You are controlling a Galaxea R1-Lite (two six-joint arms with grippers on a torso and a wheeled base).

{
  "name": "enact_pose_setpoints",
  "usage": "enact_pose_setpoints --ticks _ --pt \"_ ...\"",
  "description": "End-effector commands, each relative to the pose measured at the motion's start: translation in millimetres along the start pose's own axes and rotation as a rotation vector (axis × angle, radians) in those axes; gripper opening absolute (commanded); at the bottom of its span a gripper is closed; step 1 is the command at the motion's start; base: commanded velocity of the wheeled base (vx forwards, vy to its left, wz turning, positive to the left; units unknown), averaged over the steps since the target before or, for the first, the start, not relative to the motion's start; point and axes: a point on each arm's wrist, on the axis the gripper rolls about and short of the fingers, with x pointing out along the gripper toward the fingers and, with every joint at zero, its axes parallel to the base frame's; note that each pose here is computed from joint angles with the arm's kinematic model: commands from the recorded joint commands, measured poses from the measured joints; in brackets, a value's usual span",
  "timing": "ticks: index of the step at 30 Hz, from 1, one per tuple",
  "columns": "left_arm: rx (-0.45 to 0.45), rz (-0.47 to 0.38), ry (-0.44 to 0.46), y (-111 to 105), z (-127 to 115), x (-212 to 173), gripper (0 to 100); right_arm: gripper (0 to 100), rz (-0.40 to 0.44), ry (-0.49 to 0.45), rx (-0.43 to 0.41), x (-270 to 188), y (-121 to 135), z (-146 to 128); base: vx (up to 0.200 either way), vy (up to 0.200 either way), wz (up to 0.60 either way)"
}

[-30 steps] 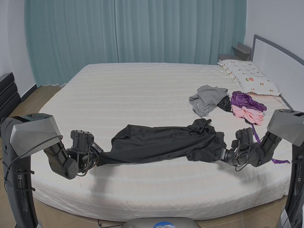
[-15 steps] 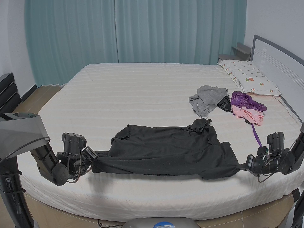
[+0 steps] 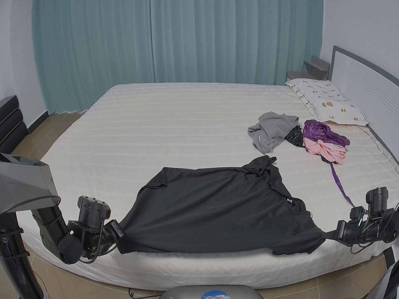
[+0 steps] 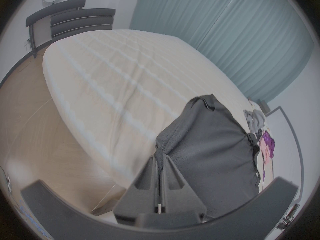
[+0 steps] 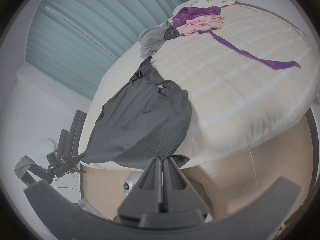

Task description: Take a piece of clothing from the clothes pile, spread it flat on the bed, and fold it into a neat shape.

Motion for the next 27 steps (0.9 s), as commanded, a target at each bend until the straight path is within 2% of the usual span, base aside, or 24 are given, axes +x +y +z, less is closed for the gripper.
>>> enact_pose_setpoints --ticks 1,6,14,15,16,17,22,26,27 --pt "0.060 0.020 0.058 5.3 -18.8 -7.0 0 0 -0.017 0.028 0.009 -1.0 -5.0 -7.3 0.000 0.000 0.00" --pt "0.116 0.045 0.113 10.2 -35.7 -9.5 0 0 -0.036 0.084 -0.012 2.9 -10.3 -17.0 0.000 0.000 0.00" --pt "0.135 0.082 0.151 15.0 -45.3 -0.2 0 0 -0.063 0.154 -0.027 21.3 -21.4 -19.8 0.000 0.000 0.00" --pt "0.137 0.083 0.153 15.2 -46.0 0.2 100 0 -0.064 0.157 -0.027 22.4 -21.9 -19.5 0.000 0.000 0.00" --pt "0.137 0.084 0.156 14.8 -47.0 1.3 100 0 -0.059 0.156 -0.032 25.0 -22.1 -17.2 0.000 0.000 0.00" --pt "0.136 0.083 0.155 14.5 -47.0 1.8 100 100 -0.058 0.155 -0.034 25.6 -21.9 -16.6 0.000 0.000 0.00" --pt "0.133 0.071 0.148 11.4 -46.2 4.5 100 100 -0.047 0.147 -0.045 31.5 -21.0 -10.1 0.000 0.000 0.00" --pt "0.106 0.038 0.126 4.7 -39.5 4.8 100 100 -0.030 0.108 -0.052 33.6 -17.6 0.7 0.000 0.000 0.00" --pt "0.077 0.007 0.103 0.1 -32.6 1.8 100 100 -0.026 0.084 -0.043 34.1 -16.2 6.1 0.000 0.000 0.00"
